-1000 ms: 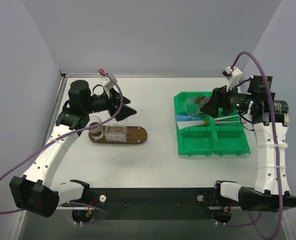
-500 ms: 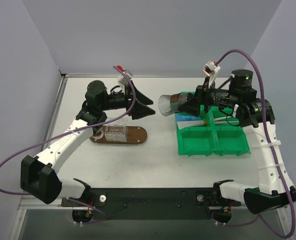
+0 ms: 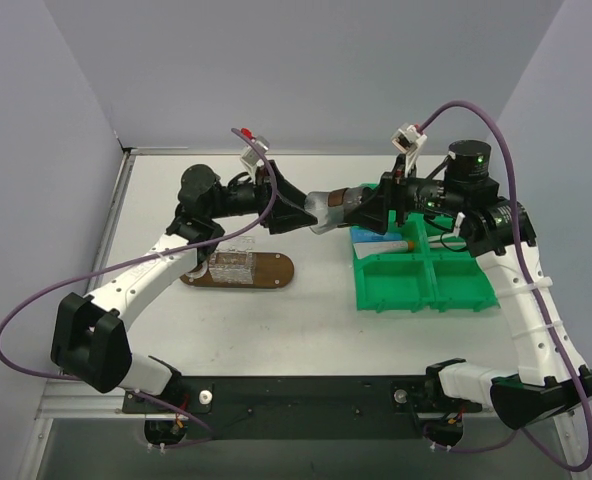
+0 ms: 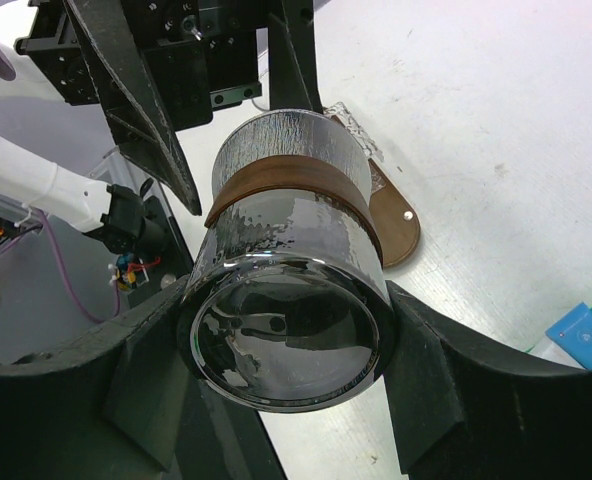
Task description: Prepare toiletry sets of a toothbrush and toothpaste on the tray
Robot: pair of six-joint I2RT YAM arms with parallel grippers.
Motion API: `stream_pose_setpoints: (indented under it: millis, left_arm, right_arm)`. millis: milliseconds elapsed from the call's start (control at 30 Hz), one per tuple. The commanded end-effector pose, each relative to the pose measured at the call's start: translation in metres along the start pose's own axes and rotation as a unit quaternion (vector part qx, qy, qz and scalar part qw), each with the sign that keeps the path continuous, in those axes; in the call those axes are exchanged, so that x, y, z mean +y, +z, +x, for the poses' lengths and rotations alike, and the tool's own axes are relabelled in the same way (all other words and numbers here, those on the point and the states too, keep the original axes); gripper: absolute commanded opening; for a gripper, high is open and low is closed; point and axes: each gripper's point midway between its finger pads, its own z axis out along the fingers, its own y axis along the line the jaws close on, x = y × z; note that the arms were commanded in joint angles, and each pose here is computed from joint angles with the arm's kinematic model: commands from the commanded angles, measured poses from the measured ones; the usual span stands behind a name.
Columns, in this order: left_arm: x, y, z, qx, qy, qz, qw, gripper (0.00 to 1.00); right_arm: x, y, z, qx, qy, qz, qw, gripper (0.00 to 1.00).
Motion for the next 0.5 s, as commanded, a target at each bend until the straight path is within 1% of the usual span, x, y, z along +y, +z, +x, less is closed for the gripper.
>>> stream_pose_setpoints:
  millis: [0,33,67,167,200,300,333,400,467]
  left_arm:
    - [-0.018,0.004,-0.006,-0.014,0.010,0.041,0.999,0.77]
    - [-0.021,0.006,-0.006,-0.016,0.008,0.048,0.999,0.75]
    - [-0.022,0.006,-0.004,-0.015,0.005,0.050,0.999,0.71]
    - [-0.027,0.007,-0.002,-0.015,-0.001,0.061,0.998,0.66]
    - [-0.027,0.007,-0.001,-0.015,-0.002,0.061,0.998,0.61]
    - [-0.029,0.007,-0.001,-0.016,-0.004,0.065,0.998,0.56]
    - [-0.029,0.007,0.000,-0.016,-0.010,0.066,0.998,0.51]
    - [-0.031,0.007,0.000,-0.016,-0.013,0.069,0.997,0.47]
    - [-0.033,0.007,-0.001,-0.018,-0.017,0.073,0.997,0.39]
  right_arm:
    - [0.016,0.002,-0.023,-0.044,-0.051,-0.035,0.997,0.00]
    - [0.016,0.003,-0.021,-0.043,-0.050,-0.034,0.997,0.00]
    - [0.015,0.004,-0.020,-0.043,-0.050,-0.034,0.997,0.00]
    - [0.015,0.007,-0.019,-0.045,-0.049,-0.039,0.997,0.00]
    - [0.015,0.007,-0.019,-0.046,-0.049,-0.039,0.997,0.00]
    - [0.015,0.010,-0.016,-0.045,-0.049,-0.041,0.997,0.00]
    - [0.015,0.011,-0.016,-0.045,-0.049,-0.042,0.997,0.00]
    - [0.015,0.012,-0.015,-0.046,-0.051,-0.042,0.997,0.00]
    - [0.015,0.014,-0.014,-0.046,-0.053,-0.044,0.997,0.00]
